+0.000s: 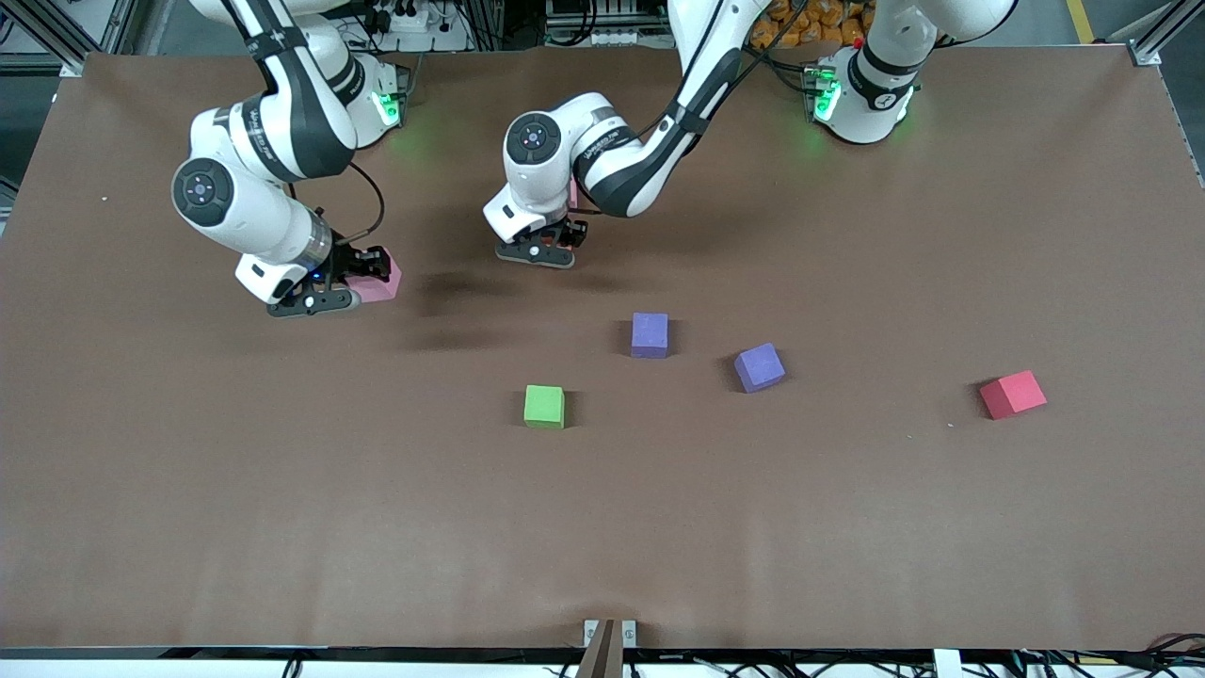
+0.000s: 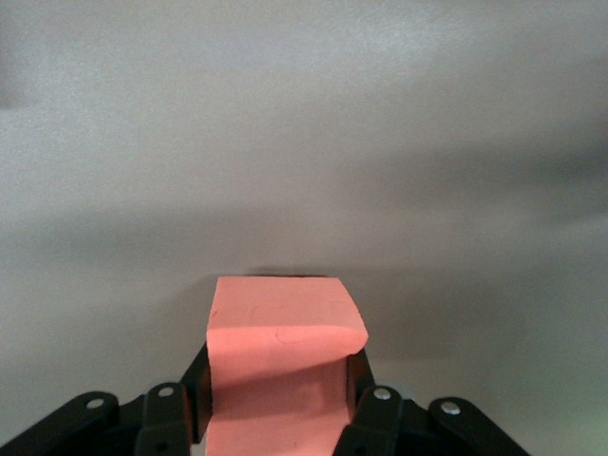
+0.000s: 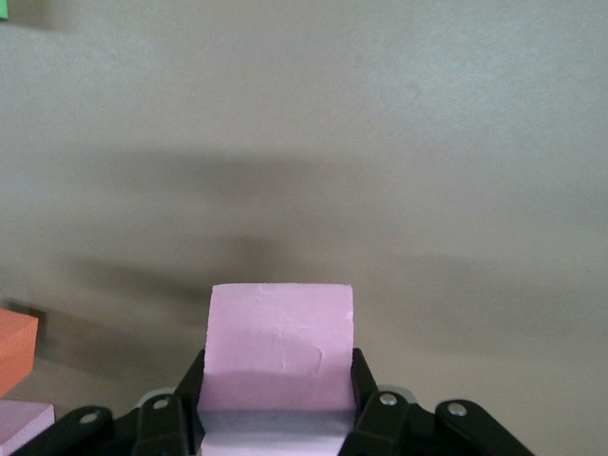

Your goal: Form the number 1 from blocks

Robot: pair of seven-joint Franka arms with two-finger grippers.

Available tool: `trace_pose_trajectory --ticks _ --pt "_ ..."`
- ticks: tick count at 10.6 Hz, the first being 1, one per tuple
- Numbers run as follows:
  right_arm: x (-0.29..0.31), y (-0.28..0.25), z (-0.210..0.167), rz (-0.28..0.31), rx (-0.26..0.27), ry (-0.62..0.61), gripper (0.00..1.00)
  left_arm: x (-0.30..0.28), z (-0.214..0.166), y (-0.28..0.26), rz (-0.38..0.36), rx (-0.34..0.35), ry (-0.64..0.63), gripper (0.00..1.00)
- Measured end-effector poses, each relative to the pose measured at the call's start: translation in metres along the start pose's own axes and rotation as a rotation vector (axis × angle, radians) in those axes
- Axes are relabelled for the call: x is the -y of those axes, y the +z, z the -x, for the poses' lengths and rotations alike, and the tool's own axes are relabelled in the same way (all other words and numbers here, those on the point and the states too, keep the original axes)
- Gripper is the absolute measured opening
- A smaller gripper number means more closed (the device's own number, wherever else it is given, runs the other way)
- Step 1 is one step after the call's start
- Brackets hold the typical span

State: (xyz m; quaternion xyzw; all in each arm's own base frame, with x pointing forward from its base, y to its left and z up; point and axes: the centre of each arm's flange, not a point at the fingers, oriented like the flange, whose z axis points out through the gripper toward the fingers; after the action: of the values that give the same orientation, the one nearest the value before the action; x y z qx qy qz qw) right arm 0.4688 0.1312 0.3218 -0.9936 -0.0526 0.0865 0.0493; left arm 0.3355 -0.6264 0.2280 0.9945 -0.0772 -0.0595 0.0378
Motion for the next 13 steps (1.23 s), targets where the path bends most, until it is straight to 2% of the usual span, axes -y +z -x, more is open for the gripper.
trace_pose_trajectory --ticks 4,13 --pt "0.028 0.009 0.005 0.01 0.016 -0.056 0.59 0.002 0.005 0.008 -0.001 0.024 -0.015 0.56" --pt "0.031 0.012 0.007 0.013 0.039 -0.076 0.59 0.007 0.01 0.013 0.017 0.02 -0.1 0.56"
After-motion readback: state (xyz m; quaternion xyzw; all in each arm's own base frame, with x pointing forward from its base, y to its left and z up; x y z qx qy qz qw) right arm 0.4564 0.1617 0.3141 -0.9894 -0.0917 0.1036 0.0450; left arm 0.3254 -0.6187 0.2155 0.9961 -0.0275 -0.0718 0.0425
